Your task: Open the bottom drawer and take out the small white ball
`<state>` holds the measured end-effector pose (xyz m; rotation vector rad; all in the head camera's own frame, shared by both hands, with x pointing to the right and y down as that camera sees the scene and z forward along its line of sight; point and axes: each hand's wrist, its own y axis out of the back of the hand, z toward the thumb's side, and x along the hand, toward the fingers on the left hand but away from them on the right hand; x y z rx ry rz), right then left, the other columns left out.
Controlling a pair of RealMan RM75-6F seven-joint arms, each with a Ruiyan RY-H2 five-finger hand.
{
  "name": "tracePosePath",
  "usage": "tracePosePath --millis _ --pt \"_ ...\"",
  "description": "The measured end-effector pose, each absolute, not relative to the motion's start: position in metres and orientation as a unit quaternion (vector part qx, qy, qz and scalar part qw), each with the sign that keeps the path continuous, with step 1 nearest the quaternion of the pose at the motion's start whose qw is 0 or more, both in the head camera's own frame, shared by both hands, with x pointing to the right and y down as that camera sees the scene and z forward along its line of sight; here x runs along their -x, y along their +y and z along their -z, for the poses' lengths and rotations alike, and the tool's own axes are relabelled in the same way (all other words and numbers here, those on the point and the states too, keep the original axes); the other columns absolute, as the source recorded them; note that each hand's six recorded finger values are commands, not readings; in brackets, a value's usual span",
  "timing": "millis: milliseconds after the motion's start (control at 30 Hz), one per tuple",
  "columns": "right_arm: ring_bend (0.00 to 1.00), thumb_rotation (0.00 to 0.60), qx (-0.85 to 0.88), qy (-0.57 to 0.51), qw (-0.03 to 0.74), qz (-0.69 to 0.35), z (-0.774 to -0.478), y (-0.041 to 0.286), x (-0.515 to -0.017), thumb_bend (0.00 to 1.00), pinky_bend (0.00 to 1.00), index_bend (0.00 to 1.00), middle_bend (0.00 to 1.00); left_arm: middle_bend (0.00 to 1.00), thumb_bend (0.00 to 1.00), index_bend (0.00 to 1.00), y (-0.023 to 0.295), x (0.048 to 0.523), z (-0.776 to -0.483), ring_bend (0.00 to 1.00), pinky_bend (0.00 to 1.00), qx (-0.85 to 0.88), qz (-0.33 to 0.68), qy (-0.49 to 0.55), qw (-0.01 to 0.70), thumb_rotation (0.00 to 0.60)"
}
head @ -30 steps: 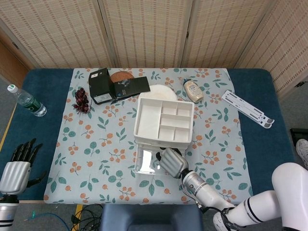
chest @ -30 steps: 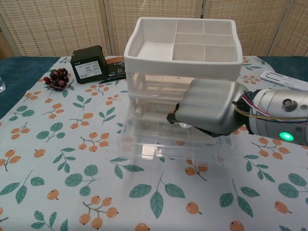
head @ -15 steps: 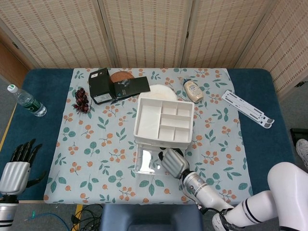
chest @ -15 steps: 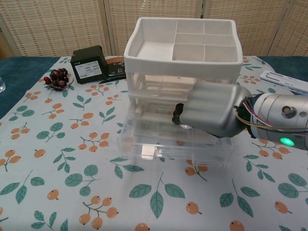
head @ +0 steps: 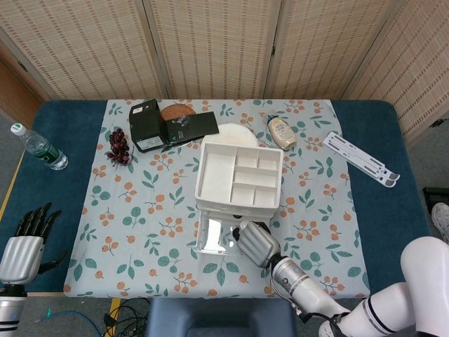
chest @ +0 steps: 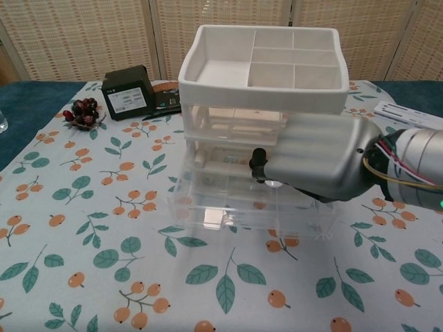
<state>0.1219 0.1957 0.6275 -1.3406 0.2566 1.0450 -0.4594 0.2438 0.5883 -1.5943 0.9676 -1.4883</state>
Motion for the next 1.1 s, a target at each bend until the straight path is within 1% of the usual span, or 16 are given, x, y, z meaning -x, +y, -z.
tracePosePath --millis 333,600,1100 --pt "1.00 0.600 0.574 0.117 0.649 -0.485 -0.636 0.183 -0.126 1.00 1.00 0.20 1.00 0.01 0.25 0.11 0.246 0.463 -0.588 0.05 0.07 0.618 0.584 0.377 0.366 0.600" --pt "1.00 0.600 0.571 0.122 0.649 -0.487 -0.631 0.186 -0.129 1.00 1.00 0.20 1.00 0.01 0.25 0.11 0.245 0.462 -0.590 0.05 0.07 0.621 0.582 0.376 0.367 0.600" --pt "1.00 0.600 0.558 0.138 0.646 -0.503 -0.637 0.185 -0.135 1.00 1.00 0.20 1.00 0.01 0.25 0.11 0.246 0.463 -0.592 0.05 0.07 0.620 0.585 0.376 0.363 0.600"
